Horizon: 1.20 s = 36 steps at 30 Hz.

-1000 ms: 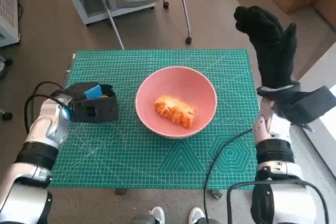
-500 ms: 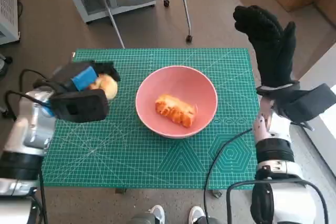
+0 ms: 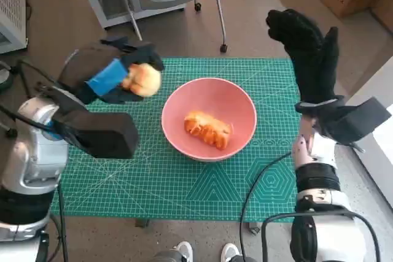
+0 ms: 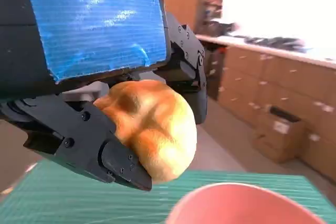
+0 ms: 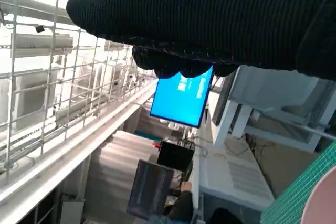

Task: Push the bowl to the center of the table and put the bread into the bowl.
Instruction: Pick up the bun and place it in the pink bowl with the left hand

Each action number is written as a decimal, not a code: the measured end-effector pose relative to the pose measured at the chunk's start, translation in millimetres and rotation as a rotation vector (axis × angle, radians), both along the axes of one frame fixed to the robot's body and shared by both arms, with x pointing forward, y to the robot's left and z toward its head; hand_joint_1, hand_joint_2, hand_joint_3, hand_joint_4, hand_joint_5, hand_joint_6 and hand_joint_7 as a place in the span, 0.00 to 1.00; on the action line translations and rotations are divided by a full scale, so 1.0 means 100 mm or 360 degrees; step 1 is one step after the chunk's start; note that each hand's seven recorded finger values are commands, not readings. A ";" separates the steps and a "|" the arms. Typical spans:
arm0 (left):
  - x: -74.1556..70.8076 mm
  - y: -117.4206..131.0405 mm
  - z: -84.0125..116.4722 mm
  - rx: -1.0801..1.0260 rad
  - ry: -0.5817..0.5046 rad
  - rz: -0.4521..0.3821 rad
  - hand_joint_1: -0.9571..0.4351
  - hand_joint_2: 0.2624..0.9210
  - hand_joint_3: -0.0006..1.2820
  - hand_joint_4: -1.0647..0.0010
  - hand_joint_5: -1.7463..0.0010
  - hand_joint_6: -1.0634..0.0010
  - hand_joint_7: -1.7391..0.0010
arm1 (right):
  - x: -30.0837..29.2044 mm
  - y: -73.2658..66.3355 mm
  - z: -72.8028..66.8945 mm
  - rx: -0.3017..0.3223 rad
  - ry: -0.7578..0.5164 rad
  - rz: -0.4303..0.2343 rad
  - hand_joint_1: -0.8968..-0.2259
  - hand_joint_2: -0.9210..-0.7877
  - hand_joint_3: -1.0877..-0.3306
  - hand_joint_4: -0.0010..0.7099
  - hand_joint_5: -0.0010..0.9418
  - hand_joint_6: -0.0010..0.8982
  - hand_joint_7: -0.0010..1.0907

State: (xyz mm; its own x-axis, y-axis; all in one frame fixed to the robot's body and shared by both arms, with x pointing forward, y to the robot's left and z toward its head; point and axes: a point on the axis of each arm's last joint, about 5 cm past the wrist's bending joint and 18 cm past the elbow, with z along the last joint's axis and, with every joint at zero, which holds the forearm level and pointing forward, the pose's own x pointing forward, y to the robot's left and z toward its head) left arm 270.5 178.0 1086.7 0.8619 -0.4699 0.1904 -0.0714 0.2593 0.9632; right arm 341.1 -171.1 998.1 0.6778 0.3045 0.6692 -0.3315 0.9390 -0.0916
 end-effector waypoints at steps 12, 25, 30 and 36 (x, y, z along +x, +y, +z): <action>0.11 -0.40 -0.16 0.0013 0.0090 -0.0312 0.57 1.00 0.13 0.48 0.51 0.46 0.24 | 0.002 0.00 0.00 -0.0010 0.0002 0.0035 0.50 0.00 0.63 0.49 0.00 0.55 0.00; 0.20 -0.50 -0.33 0.0025 0.0392 -0.0420 0.54 0.80 0.02 0.86 0.99 0.83 0.84 | -0.002 -0.03 0.00 0.0006 -0.0008 0.0031 0.49 0.00 0.64 0.49 0.00 0.54 0.00; 0.20 -0.49 -0.33 0.0033 0.0374 -0.0410 0.50 0.81 0.01 0.87 1.00 0.83 0.85 | -0.005 -0.03 0.00 0.0004 -0.0020 0.0022 0.49 0.00 0.63 0.49 0.00 0.54 0.00; 0.23 -0.46 -0.37 0.0020 0.0313 -0.0421 0.46 0.82 0.01 0.88 1.00 0.84 0.85 | -0.010 -0.03 0.00 0.0010 -0.0034 0.0001 0.49 0.00 0.63 0.49 0.00 0.54 0.00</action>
State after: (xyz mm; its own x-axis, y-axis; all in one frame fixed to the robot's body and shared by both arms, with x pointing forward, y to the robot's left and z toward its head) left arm 293.0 132.3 1049.9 0.7291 -0.6839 0.0249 0.1848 0.2318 0.9550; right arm 340.0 -173.7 998.1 0.6631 0.3009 0.6854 -0.3300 0.9394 -0.0930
